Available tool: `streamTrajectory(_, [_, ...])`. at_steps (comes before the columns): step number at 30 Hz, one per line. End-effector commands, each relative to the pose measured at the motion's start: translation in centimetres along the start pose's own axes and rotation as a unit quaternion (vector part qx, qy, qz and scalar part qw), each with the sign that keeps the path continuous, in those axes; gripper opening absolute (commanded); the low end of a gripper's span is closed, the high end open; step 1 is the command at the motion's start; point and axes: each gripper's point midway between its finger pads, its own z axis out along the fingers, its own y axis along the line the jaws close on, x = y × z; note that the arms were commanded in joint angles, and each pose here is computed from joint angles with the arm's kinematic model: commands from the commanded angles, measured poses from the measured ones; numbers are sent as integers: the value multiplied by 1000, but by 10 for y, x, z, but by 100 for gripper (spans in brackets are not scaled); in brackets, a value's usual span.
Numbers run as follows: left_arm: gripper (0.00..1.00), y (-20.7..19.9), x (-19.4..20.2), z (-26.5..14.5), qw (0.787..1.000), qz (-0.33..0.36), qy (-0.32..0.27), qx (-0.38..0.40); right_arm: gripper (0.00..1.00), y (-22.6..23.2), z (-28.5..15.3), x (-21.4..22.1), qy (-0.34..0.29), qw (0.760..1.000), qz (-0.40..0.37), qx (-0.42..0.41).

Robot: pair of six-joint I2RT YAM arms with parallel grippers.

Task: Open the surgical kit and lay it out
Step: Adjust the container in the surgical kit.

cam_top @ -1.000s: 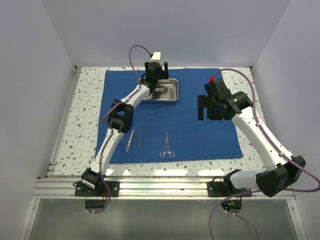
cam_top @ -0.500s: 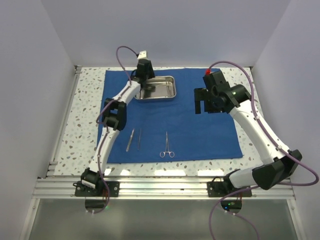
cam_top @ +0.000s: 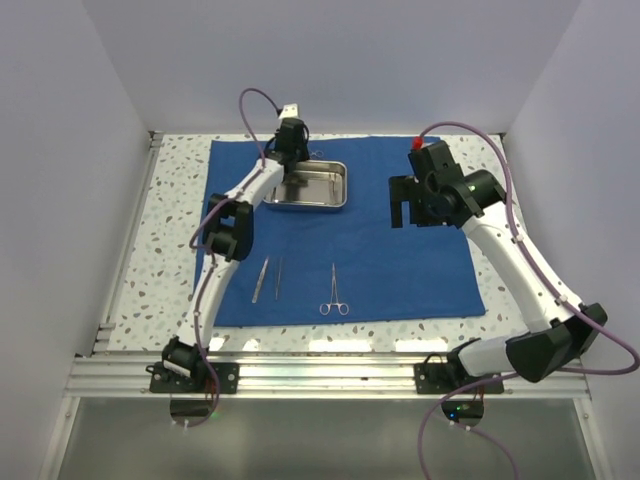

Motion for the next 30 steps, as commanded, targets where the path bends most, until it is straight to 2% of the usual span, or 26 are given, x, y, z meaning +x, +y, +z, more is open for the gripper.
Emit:
streamTrajectory(1, [0, 19, -30, -33, 996, 72, -8, -55, 99, 0, -19, -8, -27, 999, 5, -18])
streamTrajectory(2, [0, 7, -67, -46, 997, 46, -49, -37, 99, -1, -20, -7, -28, 999, 5, -18])
streamTrajectory(5, [0, -13, -124, -66, 994, 8, -110, -2, 99, -3, -22, -7, -32, 999, 10, -17])
streamTrajectory(9, [0, -29, -158, -85, 989, -29, -145, 30, 99, -5, -26, -6, -39, 999, 15, -15])
streamTrajectory(12, [0, -30, -150, -84, 989, -40, -136, 36, 99, -9, -29, -6, -45, 999, 17, -9])
streamTrajectory(15, [0, -30, -125, -74, 993, -37, -104, 42, 99, -12, -30, -6, -47, 999, 18, -5])
streamTrajectory(22, [0, -29, -35, -44, 997, -34, 7, 62, 99, -15, -33, -3, -51, 998, 23, 2])
streamTrajectory(30, [0, -30, 6, -42, 996, -25, 55, 66, 99, -17, -33, -1, -51, 998, 27, 4])
